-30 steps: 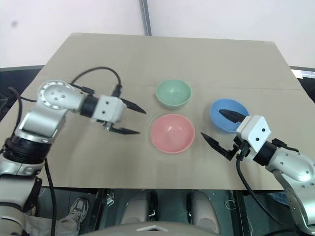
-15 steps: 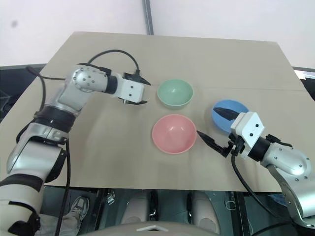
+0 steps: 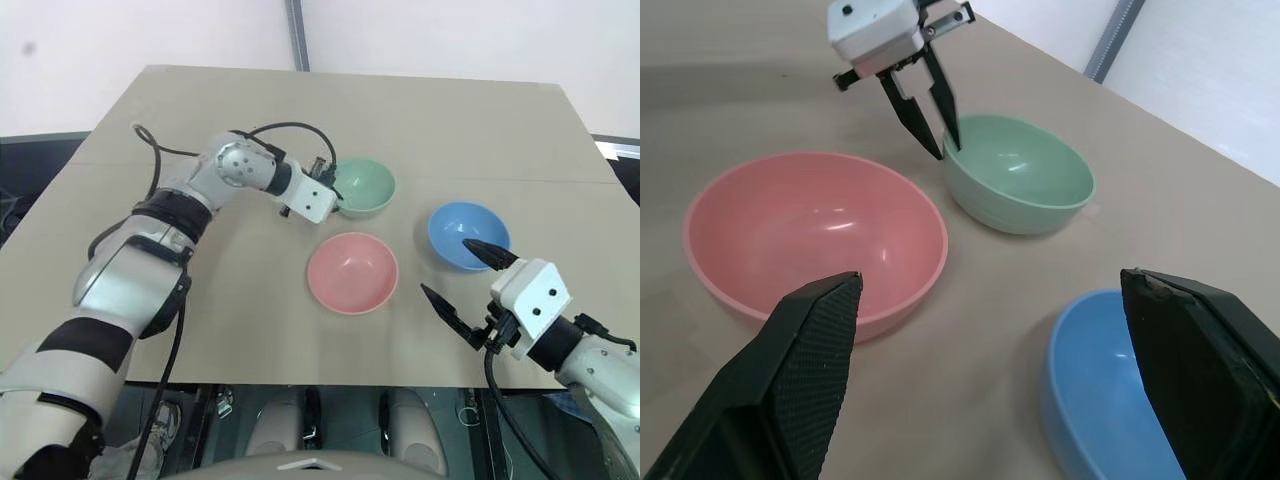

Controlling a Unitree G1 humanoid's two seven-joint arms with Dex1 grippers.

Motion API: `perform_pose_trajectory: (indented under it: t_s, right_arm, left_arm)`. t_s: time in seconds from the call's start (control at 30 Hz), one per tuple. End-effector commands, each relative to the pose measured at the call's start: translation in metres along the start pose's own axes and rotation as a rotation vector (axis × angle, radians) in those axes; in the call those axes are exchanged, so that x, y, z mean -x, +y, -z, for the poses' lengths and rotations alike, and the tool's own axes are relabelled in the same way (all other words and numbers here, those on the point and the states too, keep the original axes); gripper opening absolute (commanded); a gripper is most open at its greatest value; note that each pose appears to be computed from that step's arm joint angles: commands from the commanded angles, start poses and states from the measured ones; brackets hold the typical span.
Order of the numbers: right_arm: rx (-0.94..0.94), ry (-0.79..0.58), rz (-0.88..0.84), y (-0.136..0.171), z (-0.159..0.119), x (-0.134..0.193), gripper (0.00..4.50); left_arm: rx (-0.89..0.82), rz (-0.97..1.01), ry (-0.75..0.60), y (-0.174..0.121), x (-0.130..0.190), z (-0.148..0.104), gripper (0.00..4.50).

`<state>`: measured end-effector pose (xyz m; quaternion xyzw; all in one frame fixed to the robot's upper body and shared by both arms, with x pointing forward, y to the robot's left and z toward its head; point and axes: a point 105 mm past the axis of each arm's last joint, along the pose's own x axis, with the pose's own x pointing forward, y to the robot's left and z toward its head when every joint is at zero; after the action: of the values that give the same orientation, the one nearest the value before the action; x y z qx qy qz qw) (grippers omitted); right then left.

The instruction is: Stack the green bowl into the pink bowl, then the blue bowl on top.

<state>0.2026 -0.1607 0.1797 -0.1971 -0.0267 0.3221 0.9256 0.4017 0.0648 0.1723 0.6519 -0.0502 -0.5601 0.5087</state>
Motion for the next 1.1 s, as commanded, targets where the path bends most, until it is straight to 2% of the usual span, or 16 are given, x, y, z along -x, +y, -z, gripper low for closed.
perform_pose_trajectory:
  t_s: [0.03, 0.17, 0.3, 0.4, 0.5, 0.63, 0.77, 0.8, 0.83, 1.0, 1.1]
  right_arm:
    - [0.044, -0.018, 0.035, -0.003, -0.009, 0.004, 4.5]
    - [0.045, -0.022, 0.028, -0.005, -0.008, 0.003, 4.5]
    - [0.043, -0.03, 0.016, -0.009, -0.007, -0.001, 4.5]
    - [0.046, -0.032, 0.006, -0.012, -0.007, -0.002, 4.5]
    - [0.048, -0.03, -0.005, -0.015, -0.005, -0.002, 4.5]
    - [0.046, -0.03, -0.011, -0.015, -0.005, -0.003, 4.5]
    - [0.041, -0.026, -0.014, -0.012, -0.003, -0.003, 4.5]
    - [0.04, -0.024, -0.015, -0.012, -0.002, -0.003, 4.5]
    - [0.04, -0.016, -0.016, -0.012, 0.0, -0.004, 4.5]
    - [0.074, 0.058, -0.004, -0.019, 0.013, -0.008, 4.5]
    - [0.119, 0.126, -0.02, -0.025, 0.025, -0.013, 4.5]
  left_arm:
    - [-0.054, -0.074, -0.03, 0.021, 0.016, -0.007, 0.05]
    - [-0.021, -0.073, -0.121, 0.023, 0.036, -0.014, 0.05]
    - [-0.001, -0.03, -0.312, 0.019, 0.065, -0.043, 0.05]
    - [-0.01, 0.078, -0.405, -0.004, 0.082, -0.066, 0.05]
    - [-0.028, 0.182, -0.436, -0.028, 0.085, -0.08, 0.05]
    - [-0.049, 0.245, -0.452, -0.041, 0.085, -0.084, 1.04]
    - [-0.033, 0.207, -0.509, -0.034, 0.085, -0.094, 2.66]
    - [-0.017, 0.187, -0.512, -0.031, 0.085, -0.094, 3.22]
    - [0.003, 0.184, -0.508, -0.03, 0.087, -0.092, 3.42]
    - [0.214, 0.085, -0.505, -0.007, 0.102, -0.08, 3.42]
    - [0.414, 0.04, -0.517, -0.004, 0.115, -0.07, 3.42]
